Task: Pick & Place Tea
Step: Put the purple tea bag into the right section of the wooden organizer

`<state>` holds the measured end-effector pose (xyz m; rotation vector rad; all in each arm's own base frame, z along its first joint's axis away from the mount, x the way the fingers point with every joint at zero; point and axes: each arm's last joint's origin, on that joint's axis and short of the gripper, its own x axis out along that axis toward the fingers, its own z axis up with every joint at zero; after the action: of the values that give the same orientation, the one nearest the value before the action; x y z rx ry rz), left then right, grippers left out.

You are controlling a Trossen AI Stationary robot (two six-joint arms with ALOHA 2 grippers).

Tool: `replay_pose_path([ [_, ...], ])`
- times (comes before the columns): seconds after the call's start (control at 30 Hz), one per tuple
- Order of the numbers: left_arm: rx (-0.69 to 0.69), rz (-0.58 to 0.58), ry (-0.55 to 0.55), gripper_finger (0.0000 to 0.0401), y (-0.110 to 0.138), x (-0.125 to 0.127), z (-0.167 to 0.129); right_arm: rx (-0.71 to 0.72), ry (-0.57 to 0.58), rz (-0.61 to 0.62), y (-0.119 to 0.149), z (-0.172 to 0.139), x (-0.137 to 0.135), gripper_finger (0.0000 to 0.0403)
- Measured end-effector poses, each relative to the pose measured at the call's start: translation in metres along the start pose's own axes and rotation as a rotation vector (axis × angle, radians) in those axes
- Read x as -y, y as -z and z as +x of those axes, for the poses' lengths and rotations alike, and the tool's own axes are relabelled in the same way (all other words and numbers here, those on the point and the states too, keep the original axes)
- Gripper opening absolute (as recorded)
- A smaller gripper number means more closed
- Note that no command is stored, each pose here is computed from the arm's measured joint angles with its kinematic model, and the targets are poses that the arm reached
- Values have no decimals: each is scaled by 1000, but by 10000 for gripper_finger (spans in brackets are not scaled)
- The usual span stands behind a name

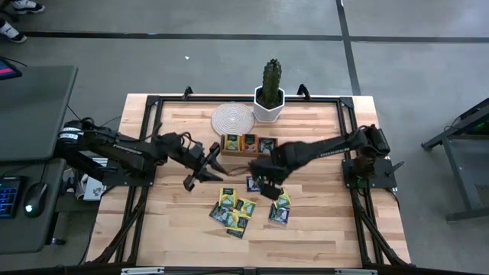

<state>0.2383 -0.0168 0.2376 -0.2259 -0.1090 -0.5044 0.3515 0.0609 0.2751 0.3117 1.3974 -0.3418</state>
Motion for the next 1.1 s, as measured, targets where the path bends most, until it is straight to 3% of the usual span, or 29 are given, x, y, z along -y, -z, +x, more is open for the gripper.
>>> replay_pose_path([
  [0.2,-77,-4,-35,121,13,12,7,12,-37,96,38,12,-24,2],
  [0.47,-141,-13,-145,121,26,18,11,208,-255,424,106,27,-40,1],
  [0.57,-167,-26,-165,121,33,16,14,259,-288,501,126,35,-44,1],
  [0.73,-189,-71,-175,121,42,11,22,298,-325,479,145,49,-56,0],
  [0.93,-207,-104,-169,121,45,1,49,349,-276,443,156,68,-61,0],
  [1.1,-240,-219,-181,121,54,-6,78,360,-239,363,159,80,-67,0],
])
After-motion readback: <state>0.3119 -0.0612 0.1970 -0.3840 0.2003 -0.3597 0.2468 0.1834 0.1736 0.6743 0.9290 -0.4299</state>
